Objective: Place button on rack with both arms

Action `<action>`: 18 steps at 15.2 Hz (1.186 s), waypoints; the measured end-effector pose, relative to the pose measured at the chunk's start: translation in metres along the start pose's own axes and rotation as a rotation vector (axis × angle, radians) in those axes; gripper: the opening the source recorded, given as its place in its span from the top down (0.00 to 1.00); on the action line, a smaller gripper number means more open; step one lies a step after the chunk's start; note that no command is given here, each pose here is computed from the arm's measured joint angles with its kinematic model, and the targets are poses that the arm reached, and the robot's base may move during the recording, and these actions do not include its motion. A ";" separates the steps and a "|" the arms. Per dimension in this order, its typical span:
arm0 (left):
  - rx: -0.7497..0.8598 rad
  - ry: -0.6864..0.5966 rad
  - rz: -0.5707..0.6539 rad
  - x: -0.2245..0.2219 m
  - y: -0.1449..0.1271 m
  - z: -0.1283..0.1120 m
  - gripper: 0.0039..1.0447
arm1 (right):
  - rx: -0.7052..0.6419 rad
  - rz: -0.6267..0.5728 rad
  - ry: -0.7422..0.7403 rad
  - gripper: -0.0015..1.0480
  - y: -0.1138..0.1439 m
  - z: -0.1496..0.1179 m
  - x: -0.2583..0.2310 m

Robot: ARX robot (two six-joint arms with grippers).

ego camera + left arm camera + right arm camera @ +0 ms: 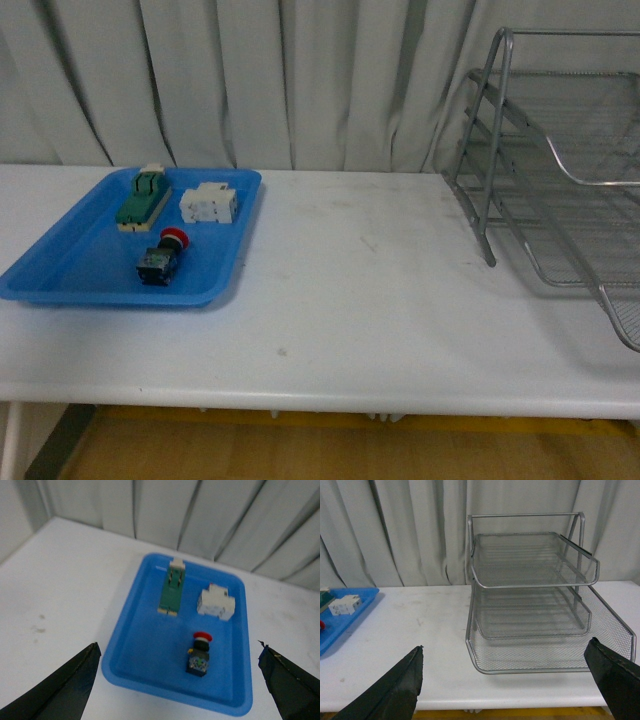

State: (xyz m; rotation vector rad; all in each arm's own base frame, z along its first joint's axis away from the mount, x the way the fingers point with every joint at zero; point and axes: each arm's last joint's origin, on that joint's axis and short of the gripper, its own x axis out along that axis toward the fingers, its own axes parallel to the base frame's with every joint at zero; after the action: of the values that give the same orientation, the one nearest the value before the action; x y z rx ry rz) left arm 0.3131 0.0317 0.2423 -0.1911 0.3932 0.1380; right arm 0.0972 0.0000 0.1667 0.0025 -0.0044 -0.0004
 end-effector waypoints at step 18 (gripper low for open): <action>0.343 0.454 -0.054 0.195 -0.068 -0.079 0.06 | 0.000 0.000 0.000 0.06 0.000 0.000 0.000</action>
State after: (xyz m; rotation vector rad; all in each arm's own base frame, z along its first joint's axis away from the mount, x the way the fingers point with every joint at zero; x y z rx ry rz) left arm 0.4744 -0.0323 0.1047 0.1105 0.8544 -0.0296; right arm 0.0972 0.0000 0.1667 0.0025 -0.0044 -0.0004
